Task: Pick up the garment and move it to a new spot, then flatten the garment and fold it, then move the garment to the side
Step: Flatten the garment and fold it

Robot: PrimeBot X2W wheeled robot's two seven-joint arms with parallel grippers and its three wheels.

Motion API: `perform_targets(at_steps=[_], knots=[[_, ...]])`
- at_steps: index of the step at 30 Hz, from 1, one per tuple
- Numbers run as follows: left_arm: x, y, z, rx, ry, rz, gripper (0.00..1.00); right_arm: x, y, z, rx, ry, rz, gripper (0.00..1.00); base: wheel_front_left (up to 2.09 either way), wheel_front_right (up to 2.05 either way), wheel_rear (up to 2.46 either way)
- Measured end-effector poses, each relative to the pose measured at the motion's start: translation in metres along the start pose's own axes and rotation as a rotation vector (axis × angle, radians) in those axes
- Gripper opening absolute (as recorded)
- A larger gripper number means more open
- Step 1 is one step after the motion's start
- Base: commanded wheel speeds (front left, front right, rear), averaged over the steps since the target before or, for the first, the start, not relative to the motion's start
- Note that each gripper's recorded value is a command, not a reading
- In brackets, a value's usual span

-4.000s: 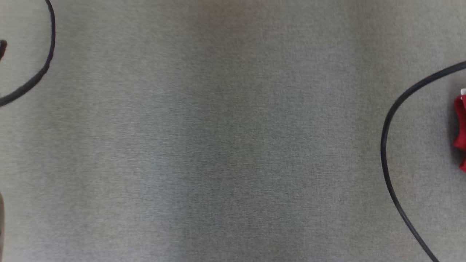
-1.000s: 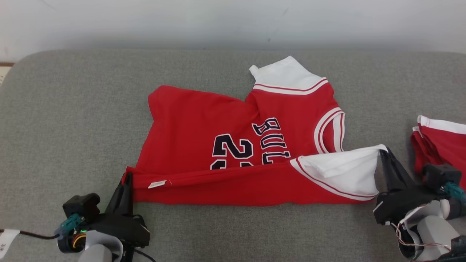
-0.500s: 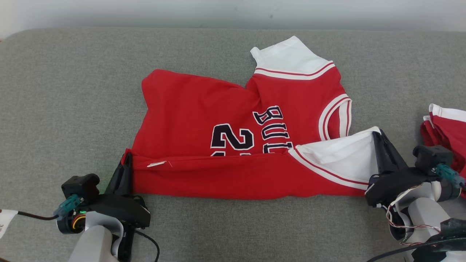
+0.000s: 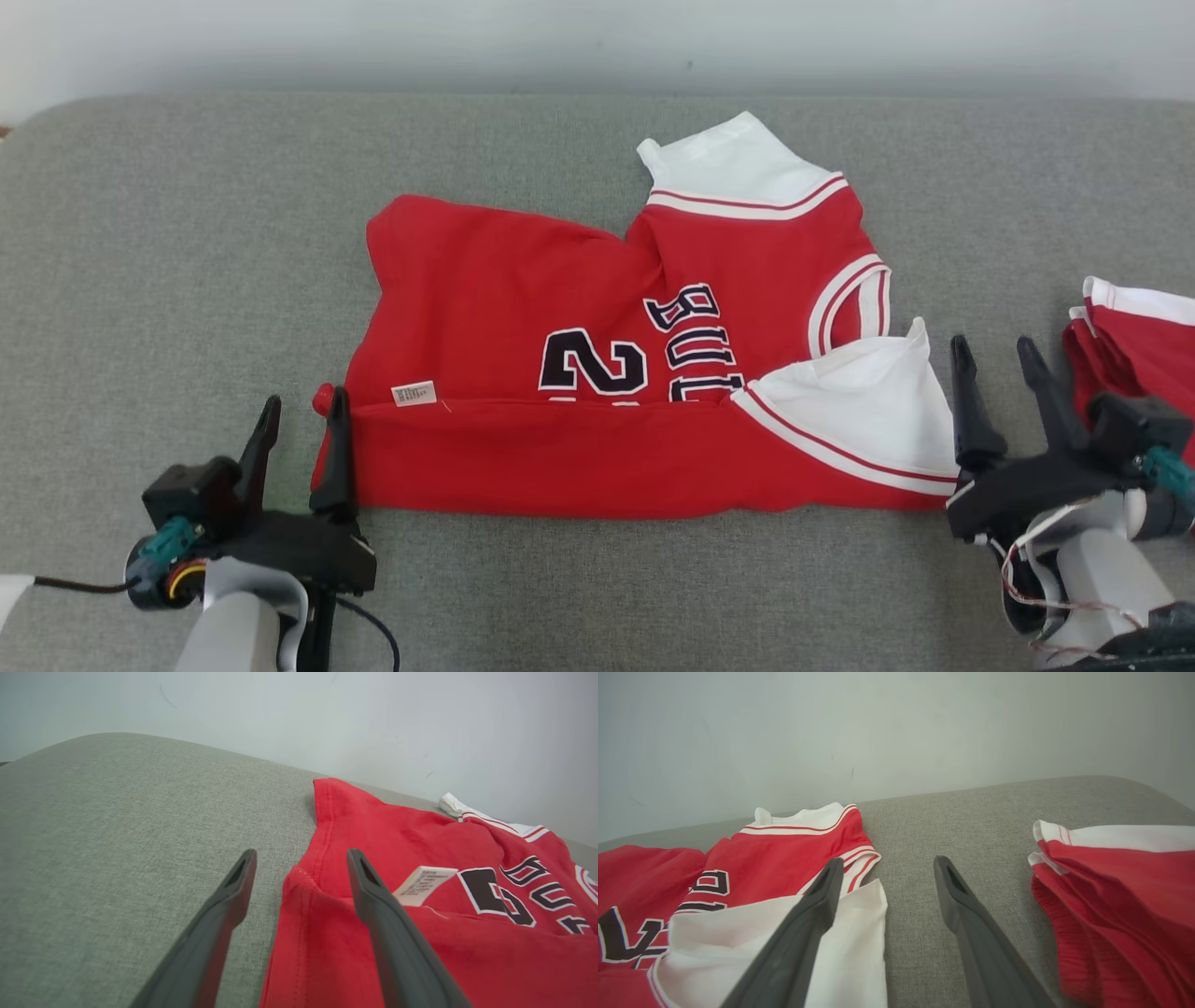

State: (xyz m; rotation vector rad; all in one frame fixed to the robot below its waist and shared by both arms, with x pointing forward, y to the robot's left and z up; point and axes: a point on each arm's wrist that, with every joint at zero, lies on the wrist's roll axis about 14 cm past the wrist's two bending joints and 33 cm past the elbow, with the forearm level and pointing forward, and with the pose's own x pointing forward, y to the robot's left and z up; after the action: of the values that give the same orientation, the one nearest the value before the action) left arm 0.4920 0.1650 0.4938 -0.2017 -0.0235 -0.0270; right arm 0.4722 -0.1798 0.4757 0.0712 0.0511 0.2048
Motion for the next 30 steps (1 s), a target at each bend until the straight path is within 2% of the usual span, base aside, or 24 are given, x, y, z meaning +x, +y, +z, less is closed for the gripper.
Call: perform_targets(at_steps=[13,25,26,28,29,30], knots=[[-0.038,0.009,-0.007,-0.010,0.020,0.048,1.00,-0.055,0.017,-0.047,0.088,0.123,-0.020,1.00,0.00,0.00,0.00],[-0.040,0.013,-0.019,-0.007,0.055,0.058,1.00,-0.048,0.026,-0.072,0.117,0.203,-0.006,1.00,0.00,0.00,0.00],[-0.041,0.013,-0.021,-0.007,0.061,0.055,1.00,-0.049,0.028,-0.078,0.116,0.221,0.000,0.96,0.00,0.00,0.00],[-0.041,0.011,-0.024,-0.007,0.070,0.047,1.00,-0.046,0.030,-0.080,0.117,0.230,0.007,0.59,0.00,0.00,0.00],[-0.040,0.011,-0.025,-0.007,0.073,0.041,1.00,-0.045,0.030,-0.081,0.115,0.235,0.012,0.47,0.00,0.00,0.00],[-0.038,0.011,-0.026,-0.009,0.077,0.036,1.00,-0.044,0.030,-0.082,0.117,0.238,0.014,0.42,0.00,0.00,0.00]])
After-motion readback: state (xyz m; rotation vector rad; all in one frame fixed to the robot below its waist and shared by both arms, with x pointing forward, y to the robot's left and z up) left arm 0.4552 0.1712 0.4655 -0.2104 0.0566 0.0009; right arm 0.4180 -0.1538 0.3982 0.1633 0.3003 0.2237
